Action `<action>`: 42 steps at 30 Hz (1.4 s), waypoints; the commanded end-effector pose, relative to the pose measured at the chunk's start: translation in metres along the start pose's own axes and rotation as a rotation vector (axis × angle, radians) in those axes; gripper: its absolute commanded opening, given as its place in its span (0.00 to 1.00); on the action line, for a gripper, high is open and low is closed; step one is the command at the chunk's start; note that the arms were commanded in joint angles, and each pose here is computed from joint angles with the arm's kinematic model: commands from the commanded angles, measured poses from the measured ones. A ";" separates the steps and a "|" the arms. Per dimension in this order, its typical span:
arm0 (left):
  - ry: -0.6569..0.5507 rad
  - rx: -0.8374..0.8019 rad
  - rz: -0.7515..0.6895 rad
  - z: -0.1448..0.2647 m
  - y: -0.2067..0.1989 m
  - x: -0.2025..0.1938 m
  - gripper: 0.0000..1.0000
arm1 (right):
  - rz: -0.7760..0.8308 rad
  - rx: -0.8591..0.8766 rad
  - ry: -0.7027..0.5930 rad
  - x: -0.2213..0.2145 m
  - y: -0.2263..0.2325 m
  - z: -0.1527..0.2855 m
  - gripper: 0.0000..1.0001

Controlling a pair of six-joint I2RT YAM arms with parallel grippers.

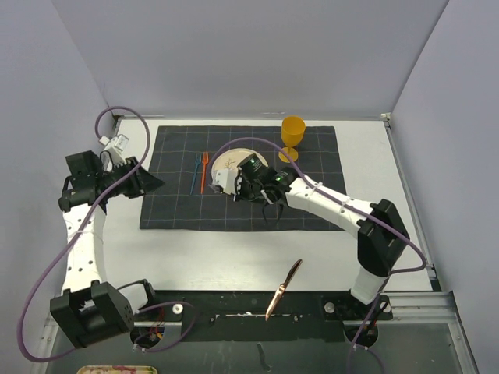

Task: Set the dinner table for one person
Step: Place the spoon on the napkin.

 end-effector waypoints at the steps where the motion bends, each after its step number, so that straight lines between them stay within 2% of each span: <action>1: 0.013 -0.174 -0.054 -0.006 -0.040 0.010 0.26 | -0.035 -0.263 -0.160 0.030 -0.055 0.045 0.00; 6: 0.018 -0.235 0.016 -0.019 -0.047 0.015 0.28 | -0.060 -0.304 -0.203 0.035 -0.065 0.059 0.00; 8: 0.022 -0.258 0.068 -0.025 -0.046 0.019 0.33 | -0.068 -0.303 -0.211 0.036 -0.066 0.062 0.00; 10: 0.023 -0.264 0.118 -0.032 -0.043 0.025 0.42 | -0.076 -0.298 -0.218 0.037 -0.066 0.064 0.00; 12: 0.019 -0.279 0.167 -0.038 -0.043 0.031 0.45 | -0.082 -0.297 -0.226 0.036 -0.065 0.067 0.00; 17: 0.084 -0.346 0.264 -0.068 -0.046 0.034 0.46 | -0.087 -0.311 -0.226 0.034 -0.067 0.068 0.00; 25: 0.242 -0.482 0.261 -0.110 -0.087 0.035 0.44 | -0.081 -0.312 -0.233 0.037 -0.069 0.072 0.00; 33: 0.268 -0.512 0.324 -0.136 -0.085 0.054 0.43 | -0.052 -0.337 -0.254 0.041 -0.073 0.087 0.00; 42: 0.360 -0.576 0.335 -0.163 -0.101 0.043 0.42 | -0.037 -0.350 -0.265 0.046 -0.078 0.092 0.00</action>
Point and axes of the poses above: each gripper's point midway between its finger pads, its own z axis back along the fingers, its own y axis along the line the jaws close on, x = y × z, the point moved 3 cm from there along z, back along the fingers, and after that the axes turned 5 degrees about -z, right-handed, at the moved point
